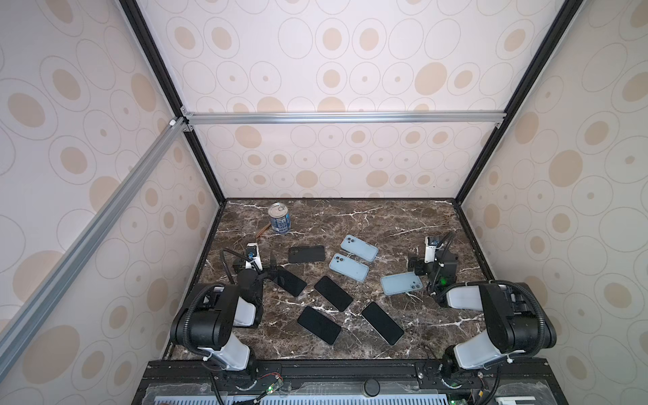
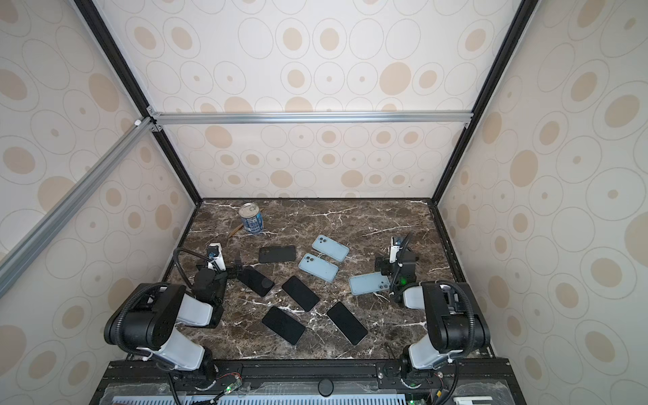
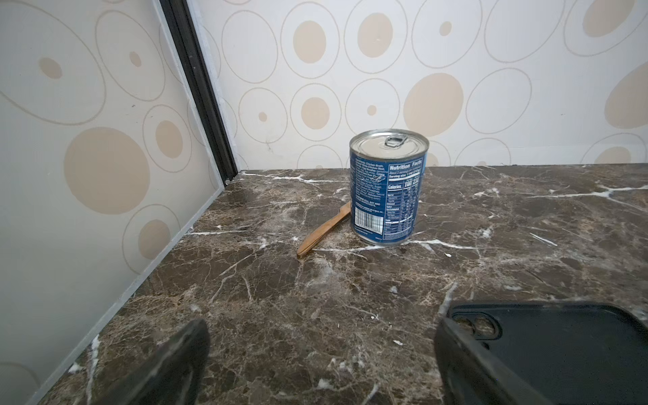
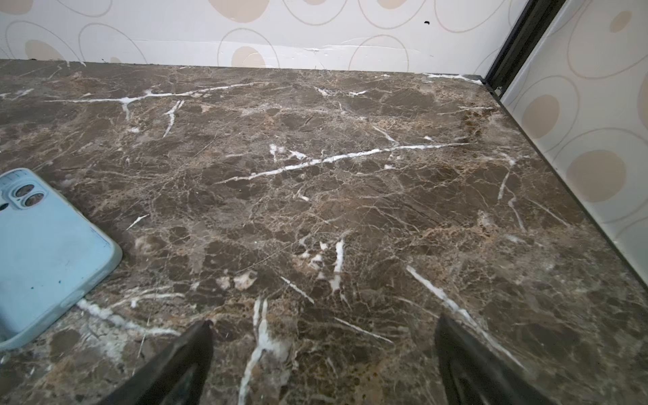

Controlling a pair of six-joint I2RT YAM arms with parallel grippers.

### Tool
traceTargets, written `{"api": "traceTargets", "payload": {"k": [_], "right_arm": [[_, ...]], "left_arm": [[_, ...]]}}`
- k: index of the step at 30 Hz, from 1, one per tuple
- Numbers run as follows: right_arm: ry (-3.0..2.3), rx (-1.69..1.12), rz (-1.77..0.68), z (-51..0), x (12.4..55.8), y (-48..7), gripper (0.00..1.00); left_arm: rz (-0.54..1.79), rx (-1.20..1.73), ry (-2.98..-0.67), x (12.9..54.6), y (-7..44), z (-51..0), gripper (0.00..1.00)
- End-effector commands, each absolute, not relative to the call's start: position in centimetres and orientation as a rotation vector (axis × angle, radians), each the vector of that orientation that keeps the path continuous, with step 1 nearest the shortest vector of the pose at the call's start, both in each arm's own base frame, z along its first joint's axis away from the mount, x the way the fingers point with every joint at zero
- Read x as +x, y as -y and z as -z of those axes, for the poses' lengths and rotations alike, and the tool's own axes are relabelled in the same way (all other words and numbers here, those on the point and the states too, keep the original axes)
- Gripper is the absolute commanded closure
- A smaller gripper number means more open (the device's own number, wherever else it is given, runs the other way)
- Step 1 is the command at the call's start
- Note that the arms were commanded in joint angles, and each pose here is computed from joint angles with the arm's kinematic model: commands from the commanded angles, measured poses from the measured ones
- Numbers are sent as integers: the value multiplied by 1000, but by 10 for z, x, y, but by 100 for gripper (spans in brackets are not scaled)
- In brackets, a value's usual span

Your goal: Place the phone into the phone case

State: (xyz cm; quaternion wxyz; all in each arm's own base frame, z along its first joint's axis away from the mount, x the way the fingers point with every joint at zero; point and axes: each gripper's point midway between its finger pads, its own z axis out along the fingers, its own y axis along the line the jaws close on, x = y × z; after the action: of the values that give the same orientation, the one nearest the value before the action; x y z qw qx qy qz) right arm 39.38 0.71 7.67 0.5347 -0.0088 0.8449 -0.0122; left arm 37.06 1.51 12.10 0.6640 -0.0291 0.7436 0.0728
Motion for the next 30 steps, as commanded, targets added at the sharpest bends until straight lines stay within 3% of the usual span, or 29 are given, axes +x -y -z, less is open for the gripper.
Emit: {"api": "traceTargets", "payload": {"k": [1, 30], "right_arm": [[-1991, -19, 39, -84, 398, -5, 0], [-1995, -13, 39, -83, 398, -5, 0]], "left_arm": [[-182, -57, -1649, 375, -17, -131, 1], [-180, -60, -1654, 376, -18, -131, 1]]}}
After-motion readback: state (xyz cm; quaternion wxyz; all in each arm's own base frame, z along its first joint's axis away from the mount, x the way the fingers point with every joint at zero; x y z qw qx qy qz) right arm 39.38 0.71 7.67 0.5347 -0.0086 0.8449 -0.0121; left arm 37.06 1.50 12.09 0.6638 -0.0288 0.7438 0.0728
